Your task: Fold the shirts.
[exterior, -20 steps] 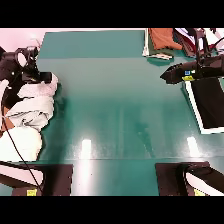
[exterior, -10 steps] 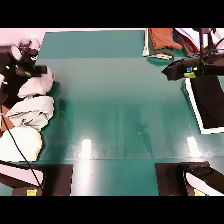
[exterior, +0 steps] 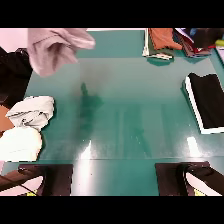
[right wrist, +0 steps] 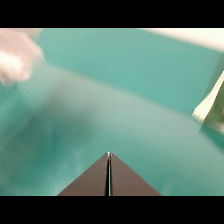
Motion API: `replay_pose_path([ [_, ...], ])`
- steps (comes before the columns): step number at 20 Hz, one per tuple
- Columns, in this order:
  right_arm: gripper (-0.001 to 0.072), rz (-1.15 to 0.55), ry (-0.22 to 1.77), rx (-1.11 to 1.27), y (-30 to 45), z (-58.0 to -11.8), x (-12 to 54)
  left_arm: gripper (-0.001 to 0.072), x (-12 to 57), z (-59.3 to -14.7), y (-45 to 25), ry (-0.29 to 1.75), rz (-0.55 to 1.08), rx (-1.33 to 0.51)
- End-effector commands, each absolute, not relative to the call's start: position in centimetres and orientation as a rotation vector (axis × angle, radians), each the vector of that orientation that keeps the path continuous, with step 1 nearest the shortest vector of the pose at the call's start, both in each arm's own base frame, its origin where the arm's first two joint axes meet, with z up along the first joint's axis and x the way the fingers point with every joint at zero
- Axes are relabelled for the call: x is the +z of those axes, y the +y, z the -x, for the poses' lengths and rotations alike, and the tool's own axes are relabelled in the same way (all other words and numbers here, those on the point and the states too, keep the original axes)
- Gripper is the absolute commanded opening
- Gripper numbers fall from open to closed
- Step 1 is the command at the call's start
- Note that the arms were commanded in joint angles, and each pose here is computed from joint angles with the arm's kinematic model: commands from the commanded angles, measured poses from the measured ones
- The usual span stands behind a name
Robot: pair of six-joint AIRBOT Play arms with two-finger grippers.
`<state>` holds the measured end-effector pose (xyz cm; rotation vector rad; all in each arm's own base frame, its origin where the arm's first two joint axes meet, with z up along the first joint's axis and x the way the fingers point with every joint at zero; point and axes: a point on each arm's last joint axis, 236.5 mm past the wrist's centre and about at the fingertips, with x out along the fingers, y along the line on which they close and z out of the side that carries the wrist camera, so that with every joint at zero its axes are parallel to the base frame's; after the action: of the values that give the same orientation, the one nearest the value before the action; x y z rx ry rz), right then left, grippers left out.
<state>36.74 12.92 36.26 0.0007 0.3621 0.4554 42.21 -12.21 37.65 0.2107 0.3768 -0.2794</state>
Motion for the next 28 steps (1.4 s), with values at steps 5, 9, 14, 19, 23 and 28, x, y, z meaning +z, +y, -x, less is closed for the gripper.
replay_pose_path([
  [5,0.0014,0.015,0.23,0.38,9.6,-34.7,42.9,0.0021,30.9,-33.1,-36.1,0.439,-0.368,-0.929],
  [9,0.0014,0.024,0.3,0.347,8.1,-34.2,41.6,0.054,25.7,-32.9,-42.0,0.536,-0.307,-1.049],
  [14,0.0014,0.028,0.345,0.342,7.7,-33.9,40.6,0.054,22.0,-41.5,-30.1,0.778,-0.156,-0.686],
  [19,0.0014,0.027,0.349,0.341,7.7,-34.0,40.5,0.0539,12.0,-42.4,-20.1,1.135,0.015,-0.514],
  [23,0.0014,0.027,0.353,0.343,7.8,-34.0,40.4,0.054,3.5,-37.8,-17.0,1.291,0.064,-0.432],
  [28,0.0014,0.023,0.353,0.349,7.9,-34.0,40.4,0.054,-4.1,-31.6,-19.1,1.408,0.292,-0.466],
])
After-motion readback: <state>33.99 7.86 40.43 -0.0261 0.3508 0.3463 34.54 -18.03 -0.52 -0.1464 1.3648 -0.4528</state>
